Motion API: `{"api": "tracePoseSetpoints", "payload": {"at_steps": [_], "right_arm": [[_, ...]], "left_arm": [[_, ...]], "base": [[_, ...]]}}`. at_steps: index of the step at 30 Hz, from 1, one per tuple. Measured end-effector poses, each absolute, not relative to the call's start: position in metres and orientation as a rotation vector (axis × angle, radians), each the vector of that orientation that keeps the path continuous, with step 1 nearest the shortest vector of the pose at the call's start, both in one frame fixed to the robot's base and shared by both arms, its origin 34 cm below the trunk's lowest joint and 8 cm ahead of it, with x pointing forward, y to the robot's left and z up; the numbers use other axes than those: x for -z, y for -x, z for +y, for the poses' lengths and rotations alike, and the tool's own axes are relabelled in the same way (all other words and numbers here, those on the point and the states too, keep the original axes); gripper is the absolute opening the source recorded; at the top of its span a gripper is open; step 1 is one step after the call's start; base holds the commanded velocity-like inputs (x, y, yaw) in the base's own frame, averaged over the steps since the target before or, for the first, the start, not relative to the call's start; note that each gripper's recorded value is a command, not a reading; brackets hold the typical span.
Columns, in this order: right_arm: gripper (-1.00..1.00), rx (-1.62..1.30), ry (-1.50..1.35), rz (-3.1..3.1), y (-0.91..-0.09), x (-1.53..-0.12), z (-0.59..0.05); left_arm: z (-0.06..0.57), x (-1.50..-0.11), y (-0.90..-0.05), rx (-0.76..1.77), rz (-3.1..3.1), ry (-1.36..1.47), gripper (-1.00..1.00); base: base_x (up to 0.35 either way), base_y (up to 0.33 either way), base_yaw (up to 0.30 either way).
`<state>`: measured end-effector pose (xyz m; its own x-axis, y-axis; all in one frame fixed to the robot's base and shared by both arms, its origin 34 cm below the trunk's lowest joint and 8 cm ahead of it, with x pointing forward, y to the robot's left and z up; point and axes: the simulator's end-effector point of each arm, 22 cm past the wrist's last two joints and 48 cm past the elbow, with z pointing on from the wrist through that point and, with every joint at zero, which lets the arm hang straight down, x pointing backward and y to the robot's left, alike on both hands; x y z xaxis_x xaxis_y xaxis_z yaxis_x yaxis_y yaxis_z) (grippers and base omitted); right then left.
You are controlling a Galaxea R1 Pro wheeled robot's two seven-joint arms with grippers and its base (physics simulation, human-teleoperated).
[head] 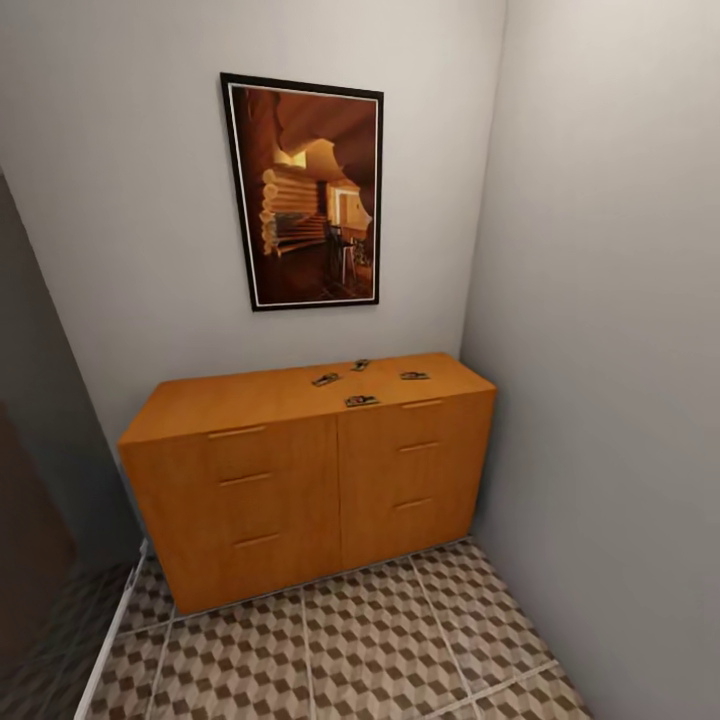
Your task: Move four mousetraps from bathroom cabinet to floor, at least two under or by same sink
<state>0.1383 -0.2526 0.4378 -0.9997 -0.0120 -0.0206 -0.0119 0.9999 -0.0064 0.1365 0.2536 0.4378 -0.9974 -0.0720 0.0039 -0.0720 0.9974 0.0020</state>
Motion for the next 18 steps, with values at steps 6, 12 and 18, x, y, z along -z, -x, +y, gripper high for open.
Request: {"api": "tracePoseSetpoints", "payload": {"at_steps": [6,12,18], "right_arm": [[1.00,0.010,0.018,3.121,-0.1383,-0.4378,-0.2526],[1.00,0.010,0.019,3.121,-0.1383,-0.4378,-0.2526],[1.00,0.010,0.020,3.121,-0.1383,-0.4378,-0.2526]], "left_arm": [[0.2537,-0.4378,-0.1366,0.003,-3.136,-0.112,1.00],[0.2542,-0.4377,-0.1367,0.004,-3.136,-0.113,1.00],[0.2543,-0.4378,-0.1368,0.004,-3.137,-0.113,1.00]], "base": [[0.322,0.000,0.000],[0.322,0.000,0.000],[0.322,0.000,0.000]]}}
